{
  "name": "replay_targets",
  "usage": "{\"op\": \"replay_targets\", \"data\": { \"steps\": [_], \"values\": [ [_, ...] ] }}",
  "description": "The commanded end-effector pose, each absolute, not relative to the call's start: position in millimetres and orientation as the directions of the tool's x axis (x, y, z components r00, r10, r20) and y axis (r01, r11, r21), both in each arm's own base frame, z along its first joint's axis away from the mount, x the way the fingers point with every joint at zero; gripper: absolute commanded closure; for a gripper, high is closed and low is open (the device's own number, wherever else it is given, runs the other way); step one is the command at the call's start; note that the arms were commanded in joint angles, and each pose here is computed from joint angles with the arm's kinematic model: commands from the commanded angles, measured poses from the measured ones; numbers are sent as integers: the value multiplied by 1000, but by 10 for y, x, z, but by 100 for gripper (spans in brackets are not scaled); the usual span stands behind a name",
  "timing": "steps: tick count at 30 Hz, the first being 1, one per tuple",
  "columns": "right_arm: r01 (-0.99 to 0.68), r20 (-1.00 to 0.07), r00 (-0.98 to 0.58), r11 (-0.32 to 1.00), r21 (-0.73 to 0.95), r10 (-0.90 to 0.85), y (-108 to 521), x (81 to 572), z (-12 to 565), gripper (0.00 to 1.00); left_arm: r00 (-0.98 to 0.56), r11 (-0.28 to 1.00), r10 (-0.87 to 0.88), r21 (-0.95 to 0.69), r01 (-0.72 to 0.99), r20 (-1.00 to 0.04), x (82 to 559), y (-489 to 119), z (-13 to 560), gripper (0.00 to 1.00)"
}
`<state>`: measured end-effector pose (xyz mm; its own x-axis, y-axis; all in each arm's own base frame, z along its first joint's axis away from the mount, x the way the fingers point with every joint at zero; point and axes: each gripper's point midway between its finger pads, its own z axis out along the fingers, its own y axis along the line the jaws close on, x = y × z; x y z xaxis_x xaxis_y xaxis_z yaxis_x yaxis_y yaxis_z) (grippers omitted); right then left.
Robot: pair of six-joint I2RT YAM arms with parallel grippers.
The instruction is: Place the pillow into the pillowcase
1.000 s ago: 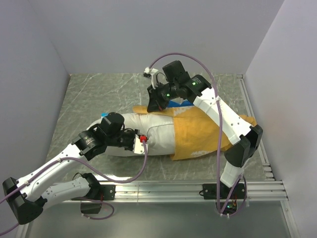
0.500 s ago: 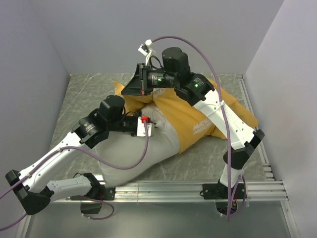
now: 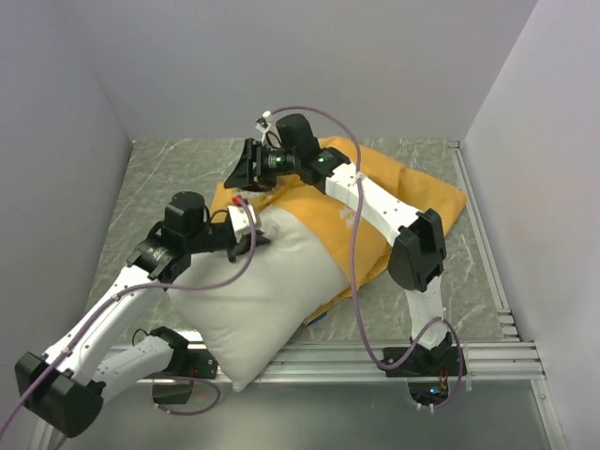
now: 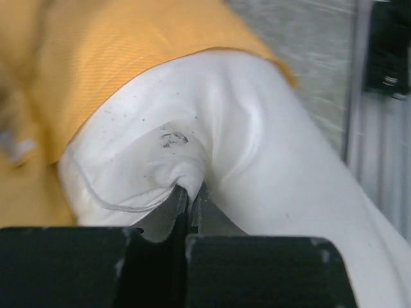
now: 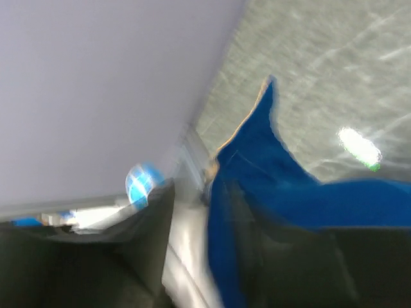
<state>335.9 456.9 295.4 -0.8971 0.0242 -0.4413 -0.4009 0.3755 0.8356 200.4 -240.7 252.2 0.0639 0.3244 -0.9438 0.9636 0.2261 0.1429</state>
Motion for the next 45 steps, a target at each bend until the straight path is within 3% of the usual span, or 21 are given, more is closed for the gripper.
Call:
{"op": "replay_targets", "data": {
  "steps": [1,3,5,7,8,9,11,14,19,25,30,34,38,45],
  "values": [
    [-612,-643,-764,257,748,53,4517,3308,3791,38,-54,354,256,42,934,-965,2444,-2248,2469,100],
    [-675,-736,-673,346,651,72,4256,3476,3889,29,-100,461,251,28,887,-963,2810,-2033,2440,100],
    [-704,-801,-593,429,566,84,3964,3558,4018,28,-183,530,254,-21,848,-950,3111,-1905,2271,100],
    [-695,-862,-506,576,431,33,3542,3717,3897,28,-225,557,257,-46,829,-940,3313,-1878,2191,90],
    [-711,-888,-457,622,329,-52,3376,3740,3765,28,-239,574,257,-51,817,-937,3386,-1842,2181,79],
    [-664,-889,-446,704,253,-102,3182,3835,3568,29,-248,581,255,-56,812,-935,3464,-1830,2202,72],
    [-654,-875,-421,749,110,-239,2903,3761,3293,32,-257,604,248,-58,795,-934,3526,-1745,2292,52],
    [-614,-817,-426,787,-54,-389,2594,3691,2904,38,-230,622,266,-15,783,-936,3471,-1656,2447,36],
    [-578,-747,-394,776,-251,-535,2533,3600,2591,37,-261,673,230,-40,738,-937,3231,-1556,2663,22],
    [-621,-677,-404,728,-290,-614,2770,3482,2268,34,-440,717,65,-265,645,-896,2897,-1561,2682,15],
    [-614,-645,-410,718,-327,-645,2810,3536,2091,39,-611,715,-3,-429,552,-792,2700,-1593,2279,16],
    [-624,-649,-418,720,-304,-636,2831,3483,2167,41,-678,724,3,-466,508,-735,2666,-1584,1980,17],
    [-671,-663,-398,694,-261,-634,2939,3308,2341,34,-699,726,-13,-488,485,-715,2657,-1589,1845,17],
    [-678,-570,-344,617,-399,-746,3042,3259,2016,26,-715,742,-34,-497,451,-699,2700,-1573,1803,10]
  ]
}}
